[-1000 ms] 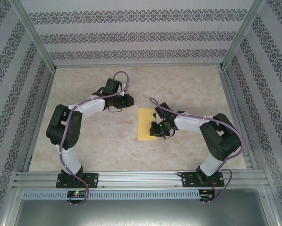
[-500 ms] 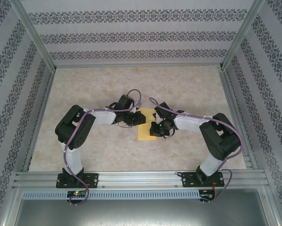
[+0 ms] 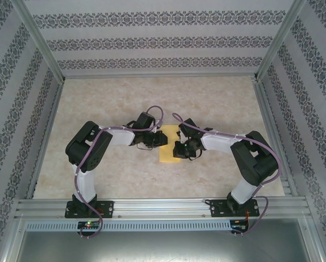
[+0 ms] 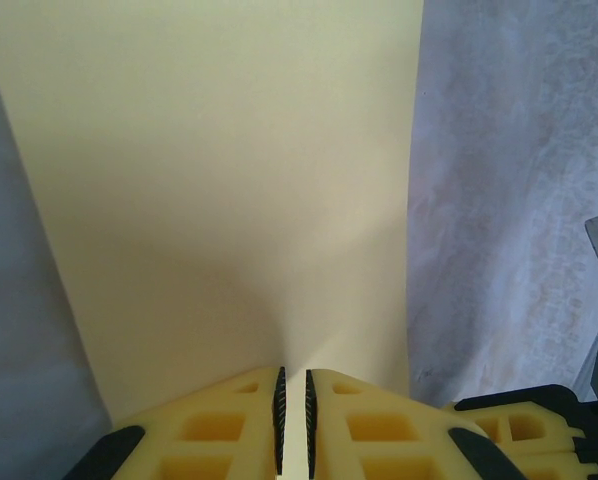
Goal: Fold a paper plane with a square sheet of paper (fold left side to right side)
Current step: First fold the square sheet of paper in half at the center of the table.
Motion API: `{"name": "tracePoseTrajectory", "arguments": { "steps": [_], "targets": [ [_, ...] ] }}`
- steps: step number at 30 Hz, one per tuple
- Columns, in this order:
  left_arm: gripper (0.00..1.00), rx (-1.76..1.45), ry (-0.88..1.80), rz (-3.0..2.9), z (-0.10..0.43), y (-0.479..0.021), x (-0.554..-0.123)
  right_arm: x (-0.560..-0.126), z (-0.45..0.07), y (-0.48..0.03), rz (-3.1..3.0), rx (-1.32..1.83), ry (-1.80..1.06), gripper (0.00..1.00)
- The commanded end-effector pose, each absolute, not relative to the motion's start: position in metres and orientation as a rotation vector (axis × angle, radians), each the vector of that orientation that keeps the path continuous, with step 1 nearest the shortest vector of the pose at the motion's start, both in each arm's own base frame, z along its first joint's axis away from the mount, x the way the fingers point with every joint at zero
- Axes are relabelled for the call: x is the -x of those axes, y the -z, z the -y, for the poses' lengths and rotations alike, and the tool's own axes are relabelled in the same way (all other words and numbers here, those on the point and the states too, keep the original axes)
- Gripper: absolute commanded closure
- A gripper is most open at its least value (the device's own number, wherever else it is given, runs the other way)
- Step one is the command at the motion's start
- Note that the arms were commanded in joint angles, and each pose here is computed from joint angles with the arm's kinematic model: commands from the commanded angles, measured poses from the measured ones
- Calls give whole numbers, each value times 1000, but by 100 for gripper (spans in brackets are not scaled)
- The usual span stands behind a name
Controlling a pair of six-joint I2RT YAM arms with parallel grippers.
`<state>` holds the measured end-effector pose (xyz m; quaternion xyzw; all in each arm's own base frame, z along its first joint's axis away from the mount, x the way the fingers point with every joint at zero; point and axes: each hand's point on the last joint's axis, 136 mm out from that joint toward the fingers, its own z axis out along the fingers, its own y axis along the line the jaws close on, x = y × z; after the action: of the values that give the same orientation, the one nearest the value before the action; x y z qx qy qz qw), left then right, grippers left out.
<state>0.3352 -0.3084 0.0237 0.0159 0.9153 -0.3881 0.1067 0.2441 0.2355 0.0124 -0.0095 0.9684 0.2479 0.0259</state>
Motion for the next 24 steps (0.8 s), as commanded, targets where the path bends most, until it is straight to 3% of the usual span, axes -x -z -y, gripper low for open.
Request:
{"name": "tracePoseTrajectory", "arguments": {
  "steps": [1,15,19,24],
  "targets": [
    [82,15,949,-2686,275,-5,-353,-209,-199,23,-3163,18,-493,96],
    [79,40,901,-2611,239,-43,-388,-225,-213,4,-3060,35,-604,94],
    [76,4,908,-2562,235,-74,-380,-249,-231,-32,-2887,55,-734,80],
    [75,-11,976,-2547,235,-97,-354,-272,-225,-77,-2690,36,-781,55]
  ]
}}
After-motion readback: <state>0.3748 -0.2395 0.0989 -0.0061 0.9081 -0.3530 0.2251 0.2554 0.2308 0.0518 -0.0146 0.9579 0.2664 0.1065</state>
